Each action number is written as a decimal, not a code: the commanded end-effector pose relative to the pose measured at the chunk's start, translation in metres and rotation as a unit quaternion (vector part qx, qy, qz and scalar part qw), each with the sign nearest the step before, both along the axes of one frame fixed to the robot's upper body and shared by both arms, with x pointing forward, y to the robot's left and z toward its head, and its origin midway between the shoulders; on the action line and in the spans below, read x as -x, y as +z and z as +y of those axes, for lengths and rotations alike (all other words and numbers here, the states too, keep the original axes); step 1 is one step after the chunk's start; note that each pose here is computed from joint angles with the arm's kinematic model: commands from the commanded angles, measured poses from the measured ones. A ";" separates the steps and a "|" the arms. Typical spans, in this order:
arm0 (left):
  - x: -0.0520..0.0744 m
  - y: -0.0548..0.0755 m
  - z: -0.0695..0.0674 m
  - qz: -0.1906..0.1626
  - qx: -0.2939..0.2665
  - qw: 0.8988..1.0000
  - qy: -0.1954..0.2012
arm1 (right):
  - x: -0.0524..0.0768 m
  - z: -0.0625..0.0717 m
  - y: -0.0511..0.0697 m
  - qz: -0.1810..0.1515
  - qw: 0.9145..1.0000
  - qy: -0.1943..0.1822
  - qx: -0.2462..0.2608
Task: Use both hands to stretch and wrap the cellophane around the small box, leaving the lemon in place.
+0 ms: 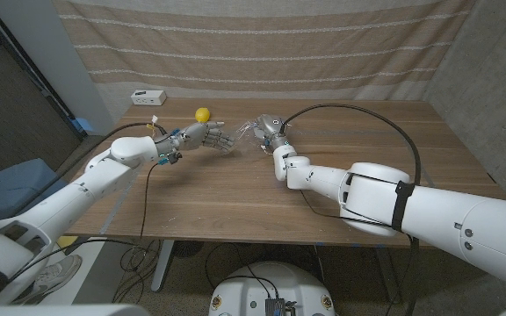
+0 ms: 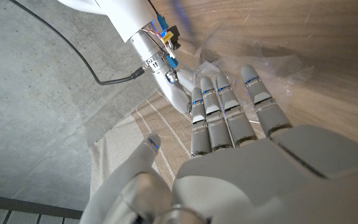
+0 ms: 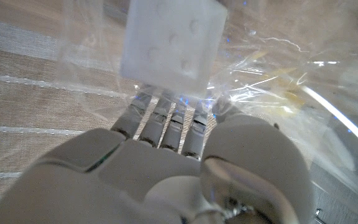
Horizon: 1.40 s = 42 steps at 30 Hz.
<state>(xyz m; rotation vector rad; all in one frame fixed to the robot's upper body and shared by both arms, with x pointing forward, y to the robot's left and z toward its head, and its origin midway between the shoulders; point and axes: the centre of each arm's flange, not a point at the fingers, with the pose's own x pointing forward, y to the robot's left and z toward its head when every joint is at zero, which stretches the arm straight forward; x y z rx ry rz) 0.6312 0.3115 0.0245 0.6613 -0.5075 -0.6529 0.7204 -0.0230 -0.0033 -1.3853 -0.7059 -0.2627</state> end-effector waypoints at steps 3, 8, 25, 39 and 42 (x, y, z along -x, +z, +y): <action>0.042 0.056 0.026 -0.107 0.008 0.993 0.041 | -0.007 -0.015 -0.018 0.021 0.999 -0.015 0.037; 0.070 0.076 0.029 -0.163 -0.028 0.983 0.077 | -0.008 -0.016 -0.020 0.023 0.999 -0.017 0.045; 0.090 0.060 0.031 -0.323 0.111 0.928 0.149 | -0.005 -0.024 -0.032 0.042 0.999 0.021 0.026; 0.076 0.055 0.020 -0.293 0.105 0.942 0.122 | -0.003 -0.021 -0.049 0.119 0.981 0.028 0.150; 0.074 0.053 0.020 -0.288 0.105 0.944 0.120 | -0.002 -0.023 -0.048 0.116 0.981 0.026 0.150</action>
